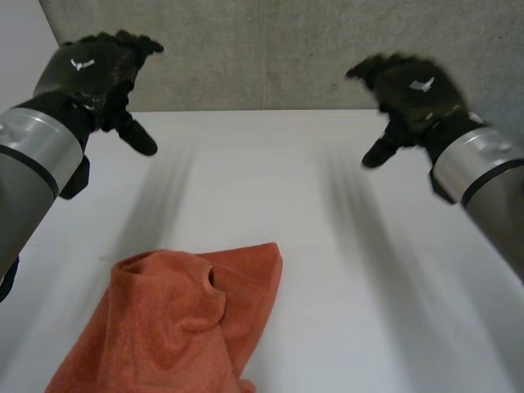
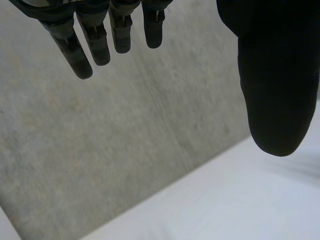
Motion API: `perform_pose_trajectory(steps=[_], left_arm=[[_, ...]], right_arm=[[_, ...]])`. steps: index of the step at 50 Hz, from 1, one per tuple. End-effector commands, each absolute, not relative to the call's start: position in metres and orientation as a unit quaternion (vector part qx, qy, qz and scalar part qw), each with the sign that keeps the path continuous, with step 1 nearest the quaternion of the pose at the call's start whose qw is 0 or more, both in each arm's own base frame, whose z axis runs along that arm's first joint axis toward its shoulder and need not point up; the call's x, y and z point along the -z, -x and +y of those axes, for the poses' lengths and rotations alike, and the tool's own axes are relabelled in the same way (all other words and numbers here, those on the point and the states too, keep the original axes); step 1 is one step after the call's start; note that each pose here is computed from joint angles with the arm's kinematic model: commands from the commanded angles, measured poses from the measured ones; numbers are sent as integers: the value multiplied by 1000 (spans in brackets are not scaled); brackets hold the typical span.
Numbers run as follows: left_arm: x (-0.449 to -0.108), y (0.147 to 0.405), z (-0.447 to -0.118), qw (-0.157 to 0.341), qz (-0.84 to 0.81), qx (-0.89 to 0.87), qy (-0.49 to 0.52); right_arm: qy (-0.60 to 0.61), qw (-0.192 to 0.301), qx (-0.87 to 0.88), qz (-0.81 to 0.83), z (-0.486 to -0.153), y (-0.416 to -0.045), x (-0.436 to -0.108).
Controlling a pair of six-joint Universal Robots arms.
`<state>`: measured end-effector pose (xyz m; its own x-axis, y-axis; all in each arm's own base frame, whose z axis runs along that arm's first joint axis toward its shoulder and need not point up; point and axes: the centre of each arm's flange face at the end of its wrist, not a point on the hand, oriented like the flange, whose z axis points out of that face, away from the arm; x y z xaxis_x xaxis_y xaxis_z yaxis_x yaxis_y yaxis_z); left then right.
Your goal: Fold the laundry
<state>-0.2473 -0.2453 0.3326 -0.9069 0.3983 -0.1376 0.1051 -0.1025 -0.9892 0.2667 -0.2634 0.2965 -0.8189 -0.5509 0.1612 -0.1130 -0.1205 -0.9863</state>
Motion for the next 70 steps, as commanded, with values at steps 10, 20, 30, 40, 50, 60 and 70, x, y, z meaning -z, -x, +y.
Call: perform_pose_trajectory(steps=[10, 20, 30, 40, 50, 60, 70], left_arm=[[-246, 259, -201, 99, -776, -560, 273], [-187, 271, -188, 93, -806, -500, 304], [-182, 269, -198, 62, -796, -536, 275], [-183, 266, -198, 58, -795, -540, 271], [-195, 265, -208, 57, -784, -561, 261], [-253, 265, -241, 61, -731, -645, 216], [-258, 261, -233, 63, -730, -646, 216]], right_arm=[[413, 196, 544, 704, -224, -320, -198], [426, 203, 530, 705, -227, -334, -165], [443, 218, 511, 704, -224, -345, -137], [454, 227, 523, 685, -221, -361, -126], [443, 221, 574, 652, -240, -373, -133], [421, 182, 606, 650, -259, -373, -149], [393, 215, 510, 734, -234, -355, -148]])
